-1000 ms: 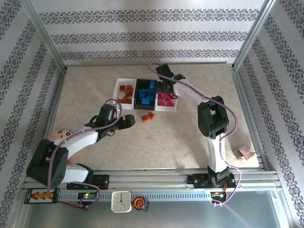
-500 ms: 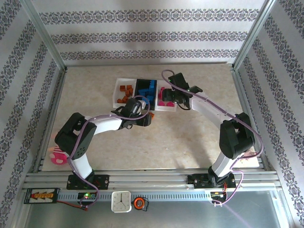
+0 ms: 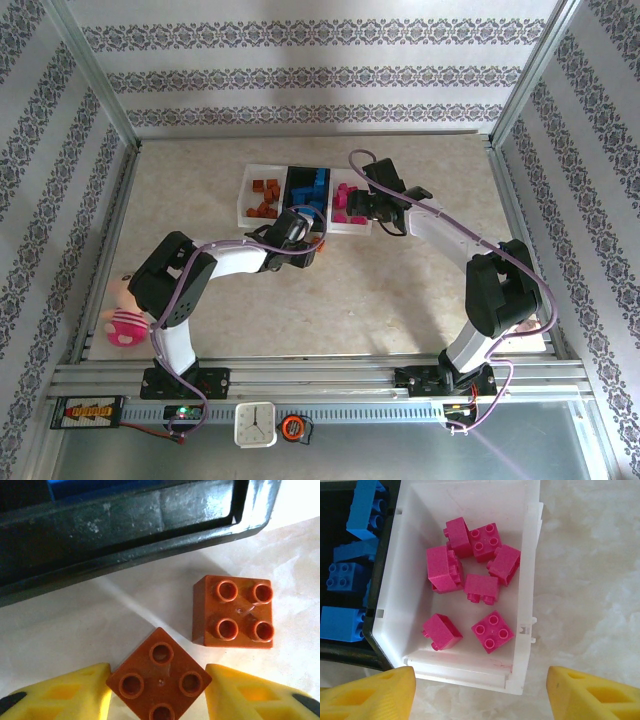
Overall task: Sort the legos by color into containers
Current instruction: Pick up the lego from the center of the table, then place the lego in the container.
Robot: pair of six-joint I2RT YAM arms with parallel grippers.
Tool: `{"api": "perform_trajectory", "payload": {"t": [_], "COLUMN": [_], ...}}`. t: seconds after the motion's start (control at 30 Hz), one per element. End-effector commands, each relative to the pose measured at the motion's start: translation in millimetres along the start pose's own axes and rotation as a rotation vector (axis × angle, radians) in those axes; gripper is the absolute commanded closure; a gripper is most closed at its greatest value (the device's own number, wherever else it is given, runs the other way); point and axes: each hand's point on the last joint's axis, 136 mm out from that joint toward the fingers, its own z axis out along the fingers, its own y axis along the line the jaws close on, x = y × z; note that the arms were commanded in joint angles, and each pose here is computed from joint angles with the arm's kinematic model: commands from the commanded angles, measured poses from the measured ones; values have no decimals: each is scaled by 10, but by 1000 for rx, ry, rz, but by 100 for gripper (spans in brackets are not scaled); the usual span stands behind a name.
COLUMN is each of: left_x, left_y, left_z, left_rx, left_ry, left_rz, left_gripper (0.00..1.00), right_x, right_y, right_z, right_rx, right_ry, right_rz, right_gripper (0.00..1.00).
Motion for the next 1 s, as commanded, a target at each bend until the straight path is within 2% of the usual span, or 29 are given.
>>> {"api": "perform_trajectory", "payload": {"t": [0.0,0.1,0.3,0.53,0.63,0.77,0.97], "left_x": [107,116,35,-462,-709,-972,-1159], "left_y": [-82,-105,-20,562,839,1142,1447], "left_z": [-22,-113,-568,-1184,-1196,-1028,-759], "left_rx": [24,45,33,-102,-138,-183,-256], "left_ry": [19,10,-70,-236,-252,-245,-193], "left_rz": [15,-10,-79,-213,-278,-322,-342], "left_gripper": [57,65,70,71,71,71,67], "right_x": [-103,-99,-59,96,187,281,371], "right_y": [0,-24,-59,-112,-131,-179,-228], "right_z": [-109,-114,-168,-237,-256,-282,-332], "right_rx": [-19,-17,-19,-33,-42,-37,-36], "right_ry": [-38,-38,-42,-36,-28,-18,-16], "right_rz": [23,27,32,48,58,60,63], "right_gripper": [30,30,30,30,30,30,30]}}
